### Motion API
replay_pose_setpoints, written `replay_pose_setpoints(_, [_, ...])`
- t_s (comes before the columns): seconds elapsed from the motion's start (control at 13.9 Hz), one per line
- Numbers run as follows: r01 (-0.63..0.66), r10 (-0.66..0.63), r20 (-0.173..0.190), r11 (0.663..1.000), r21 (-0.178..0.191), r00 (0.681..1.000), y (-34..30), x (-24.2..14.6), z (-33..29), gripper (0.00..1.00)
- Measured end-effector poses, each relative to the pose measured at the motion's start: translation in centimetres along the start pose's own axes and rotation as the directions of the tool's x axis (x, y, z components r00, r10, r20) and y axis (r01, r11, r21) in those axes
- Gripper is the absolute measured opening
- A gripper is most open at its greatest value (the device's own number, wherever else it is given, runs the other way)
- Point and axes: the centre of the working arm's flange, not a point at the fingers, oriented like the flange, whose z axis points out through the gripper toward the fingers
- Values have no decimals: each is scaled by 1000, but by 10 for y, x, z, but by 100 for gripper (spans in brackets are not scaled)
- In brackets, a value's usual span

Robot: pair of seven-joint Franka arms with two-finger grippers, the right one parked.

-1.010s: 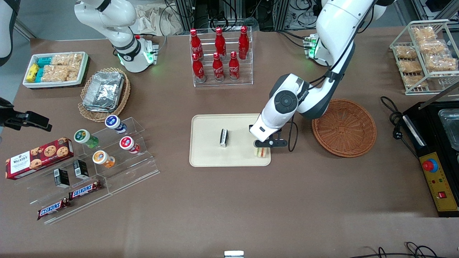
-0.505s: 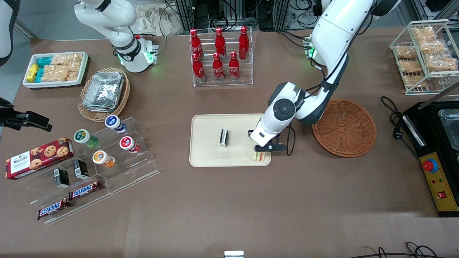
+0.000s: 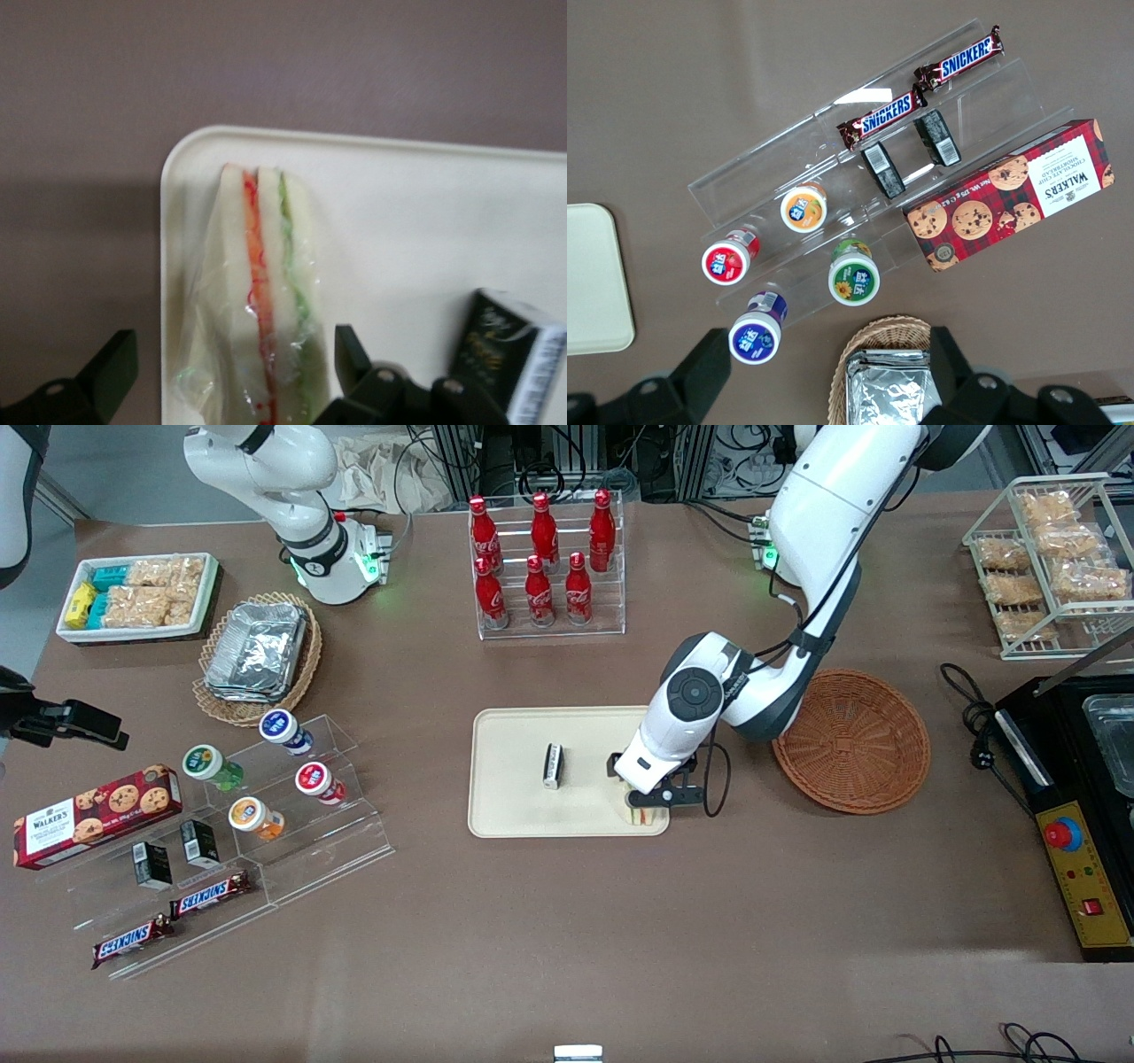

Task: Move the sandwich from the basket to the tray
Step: 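Open the left gripper and withdraw it back over the basket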

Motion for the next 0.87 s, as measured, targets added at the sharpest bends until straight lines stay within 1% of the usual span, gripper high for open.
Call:
replay_pose_setpoints(0.07, [12, -12, -24, 1000, -10, 1000, 2, 10, -20, 100])
replay_pose_setpoints(0.14, [22, -22, -36, 1000, -7, 999, 0, 17, -42, 100])
replay_pose_setpoints(0.22, [34, -34, -38, 999, 8, 999, -6, 24, -67, 100])
replay_pose_setpoints(0.43, [92, -90, -32, 993, 75, 995, -47, 49, -156, 100])
replay_pose_setpoints(0.51, [91, -88, -34, 992, 91, 996, -58, 52, -187, 100])
replay_pose_setpoints(0.72, [20, -16, -27, 990, 143, 999, -104, 50, -269, 100])
replay_pose_setpoints(0.79, [-6, 10, -22, 988, 153, 1000, -125, 49, -292, 100])
replay_pose_setpoints(0.87, [-25, 27, -15, 988, 152, 1000, -148, 49, -314, 100])
